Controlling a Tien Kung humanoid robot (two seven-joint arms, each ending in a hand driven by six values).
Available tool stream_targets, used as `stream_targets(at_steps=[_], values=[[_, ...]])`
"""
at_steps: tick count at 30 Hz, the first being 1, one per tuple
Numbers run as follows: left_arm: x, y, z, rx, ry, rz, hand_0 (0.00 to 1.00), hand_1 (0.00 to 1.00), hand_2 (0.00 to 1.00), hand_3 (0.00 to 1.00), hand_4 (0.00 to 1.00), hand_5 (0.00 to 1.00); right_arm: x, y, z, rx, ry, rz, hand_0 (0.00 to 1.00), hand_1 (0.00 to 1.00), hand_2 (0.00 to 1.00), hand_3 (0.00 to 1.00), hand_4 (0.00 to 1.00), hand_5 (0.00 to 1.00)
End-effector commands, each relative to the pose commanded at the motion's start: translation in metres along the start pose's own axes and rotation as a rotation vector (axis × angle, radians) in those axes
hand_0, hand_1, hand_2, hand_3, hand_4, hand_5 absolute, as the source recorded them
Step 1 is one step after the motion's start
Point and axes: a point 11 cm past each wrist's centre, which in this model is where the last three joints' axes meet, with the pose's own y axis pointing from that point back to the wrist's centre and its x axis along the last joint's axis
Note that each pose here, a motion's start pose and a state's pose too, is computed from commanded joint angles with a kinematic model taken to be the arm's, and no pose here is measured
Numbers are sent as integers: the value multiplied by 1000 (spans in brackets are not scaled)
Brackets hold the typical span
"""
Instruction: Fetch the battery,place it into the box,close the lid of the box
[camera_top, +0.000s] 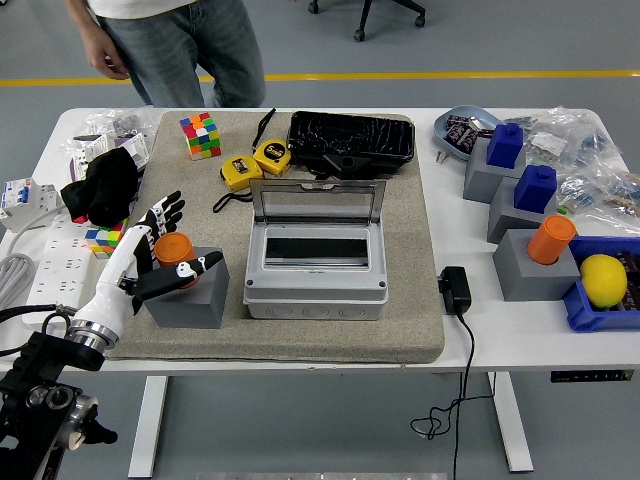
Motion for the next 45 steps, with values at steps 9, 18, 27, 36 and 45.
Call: stream_targets(at_steps=[9,18,27,36,45], values=[[-7,1,-3,8,3,-9,998,998,998,990,998,2,-1,0,-1,0,-2,-1,949,833,800,808,998,998],[-4,-1,-2,-6,16,27,943,950,939,914,998,2,-1,0,-1,1,-3,-1,949,832,800,806,998,998],[-8,0,-4,-5,37,31,908,932,908,874,998,2,-1,0,-1,0,-1,-1,947,832,798,806,998,998],[-9,0,-8,0,75,41,809,880,823,773,998,2,-1,0,-2,1,-1,-1,945,832,797,805,998,998],[-9,0,-14,10,118,57,744,834,753,710,998,2,-1,0,-2,1,1,-1,946,832,798,804,998,998]])
